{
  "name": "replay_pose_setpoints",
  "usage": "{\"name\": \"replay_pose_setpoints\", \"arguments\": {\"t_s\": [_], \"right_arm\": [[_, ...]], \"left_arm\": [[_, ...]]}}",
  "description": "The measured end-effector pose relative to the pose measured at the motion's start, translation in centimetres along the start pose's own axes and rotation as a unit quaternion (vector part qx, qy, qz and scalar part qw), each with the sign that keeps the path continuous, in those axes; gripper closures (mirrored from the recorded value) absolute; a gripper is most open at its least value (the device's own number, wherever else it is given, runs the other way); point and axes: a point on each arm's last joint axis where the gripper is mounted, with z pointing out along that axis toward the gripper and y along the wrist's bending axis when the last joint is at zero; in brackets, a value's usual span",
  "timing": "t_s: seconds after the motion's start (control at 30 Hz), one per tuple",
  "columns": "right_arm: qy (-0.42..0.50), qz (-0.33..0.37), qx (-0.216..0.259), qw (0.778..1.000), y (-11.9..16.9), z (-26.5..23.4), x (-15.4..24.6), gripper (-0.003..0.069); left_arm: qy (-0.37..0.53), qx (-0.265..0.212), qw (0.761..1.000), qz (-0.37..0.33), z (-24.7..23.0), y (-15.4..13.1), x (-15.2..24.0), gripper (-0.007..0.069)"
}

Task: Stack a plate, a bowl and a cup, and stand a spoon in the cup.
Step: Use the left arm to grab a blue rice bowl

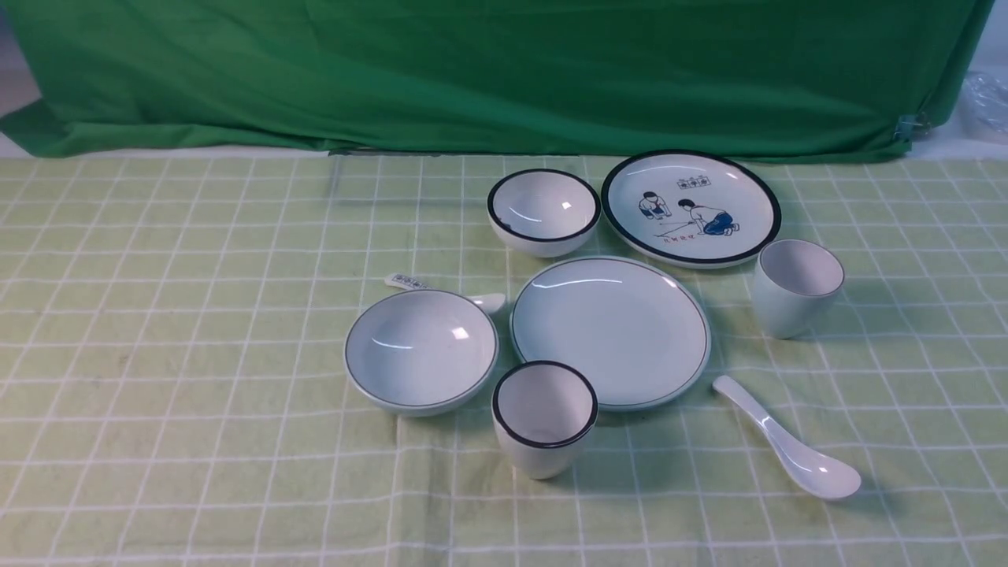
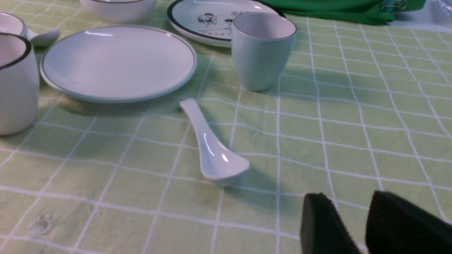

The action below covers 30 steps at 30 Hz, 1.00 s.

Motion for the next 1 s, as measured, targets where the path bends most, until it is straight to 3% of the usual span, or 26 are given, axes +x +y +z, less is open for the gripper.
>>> {"name": "replay_pose_setpoints", "arguments": {"t_s": [0.07, 0.3, 0.4, 0.57, 0.7, 0.83, 1.0], "right_arm": [[0.000, 0.000, 0.000, 1.000, 0.0, 0.0, 0.0, 0.0421], [0.000, 0.000, 0.000, 1.000, 0.0, 0.0, 0.0, 0.0421], [0.000, 0.000, 0.000, 1.000, 0.0, 0.0, 0.0, 0.0421], [0.000, 0.000, 0.000, 1.000, 0.0, 0.0, 0.0, 0.0421], [0.000, 0.000, 0.000, 1.000, 0.0, 0.0, 0.0, 0.0421], [0.000, 0.000, 0.000, 1.000, 0.0, 0.0, 0.0, 0.0421], [0.000, 0.000, 0.000, 1.000, 0.0, 0.0, 0.0, 0.0421]], "left_arm": [[-0.009, -0.002, 0.998, -0.064, 0.0, 0.0, -0.2, 0.0623], [-0.034, 0.004, 0.985, -0.167, -0.1, -0.2, -1.3, 0.0623], [0.008, 0.019, 0.987, -0.160, -0.1, -1.2, -2.7, 0.0623], [0.189, 0.056, 0.980, -0.034, 2.1, -4.4, -7.4, 0.0623], [0.317, 0.084, 0.944, 0.046, 5.7, -5.4, -8.4, 0.0623], [0.382, 0.122, 0.913, 0.074, 9.4, -6.7, -7.9, 0.0623], [0.495, 0.228, 0.820, 0.175, 12.0, -10.9, -4.3, 0.0623]]}}
